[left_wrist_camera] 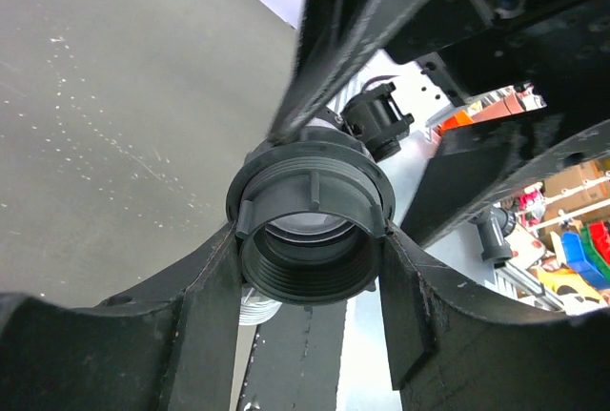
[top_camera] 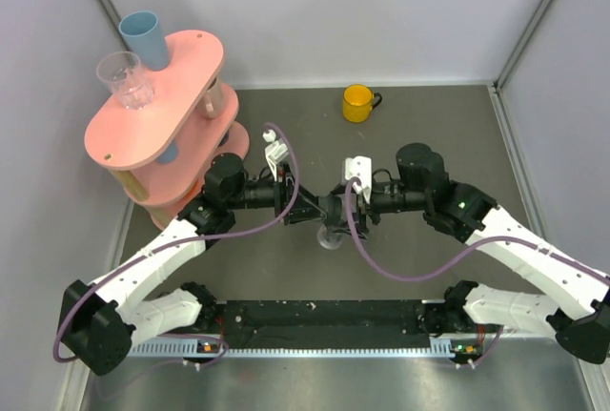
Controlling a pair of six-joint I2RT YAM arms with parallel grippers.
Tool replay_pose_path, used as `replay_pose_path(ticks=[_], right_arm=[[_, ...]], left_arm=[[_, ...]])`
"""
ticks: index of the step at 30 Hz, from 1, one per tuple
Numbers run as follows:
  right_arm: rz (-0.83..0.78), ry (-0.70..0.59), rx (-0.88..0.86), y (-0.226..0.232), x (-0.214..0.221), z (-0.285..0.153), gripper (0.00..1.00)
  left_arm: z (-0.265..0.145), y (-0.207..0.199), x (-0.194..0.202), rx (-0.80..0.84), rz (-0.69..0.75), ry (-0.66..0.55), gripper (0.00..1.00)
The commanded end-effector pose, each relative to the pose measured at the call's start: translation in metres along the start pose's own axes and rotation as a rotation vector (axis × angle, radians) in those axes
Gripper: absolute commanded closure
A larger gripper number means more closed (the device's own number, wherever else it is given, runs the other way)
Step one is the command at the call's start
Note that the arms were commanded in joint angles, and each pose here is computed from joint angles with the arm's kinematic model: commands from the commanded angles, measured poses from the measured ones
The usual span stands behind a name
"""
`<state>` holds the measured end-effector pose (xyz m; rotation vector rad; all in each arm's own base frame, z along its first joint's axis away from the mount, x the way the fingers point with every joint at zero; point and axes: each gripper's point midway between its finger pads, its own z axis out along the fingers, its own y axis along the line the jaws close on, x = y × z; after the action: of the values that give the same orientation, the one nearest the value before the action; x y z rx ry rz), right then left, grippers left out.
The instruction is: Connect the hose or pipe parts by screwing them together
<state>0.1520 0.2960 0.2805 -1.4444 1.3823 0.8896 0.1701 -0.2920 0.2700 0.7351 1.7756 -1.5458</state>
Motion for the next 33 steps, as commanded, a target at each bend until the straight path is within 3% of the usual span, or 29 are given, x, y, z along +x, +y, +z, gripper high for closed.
replay_pose_path(ticks=[1, 8, 16, 26, 33], right_arm=[[0.054, 0.015, -0.107, 0.020, 0.015, 0.019, 0.22], [0.082, 0.034, -0.092, 0.014, 0.020, 0.026, 0.21], [0.062, 0.033, 0.064, -0.010, 0.005, 0.011, 0.05], [-0.037, -0.028, 0.152, -0.008, -0.027, -0.031, 0.03], [-0.075, -0.098, 0.085, 0.006, -0.050, -0.038, 0.05]], left_arm=[[-0.001, -0.032, -0.031, 0.105, 0.146, -0.090, 1.00], [-0.001, -0.028, -0.029, 0.092, 0.152, -0.090, 1.00], [-0.003, -0.020, -0.022, 0.061, 0.154, -0.082, 1.00], [-0.001, -0.017, -0.020, 0.052, 0.126, -0.069, 1.00], [0.001, -0.017, -0.022, 0.060, 0.108, -0.077, 1.00]])
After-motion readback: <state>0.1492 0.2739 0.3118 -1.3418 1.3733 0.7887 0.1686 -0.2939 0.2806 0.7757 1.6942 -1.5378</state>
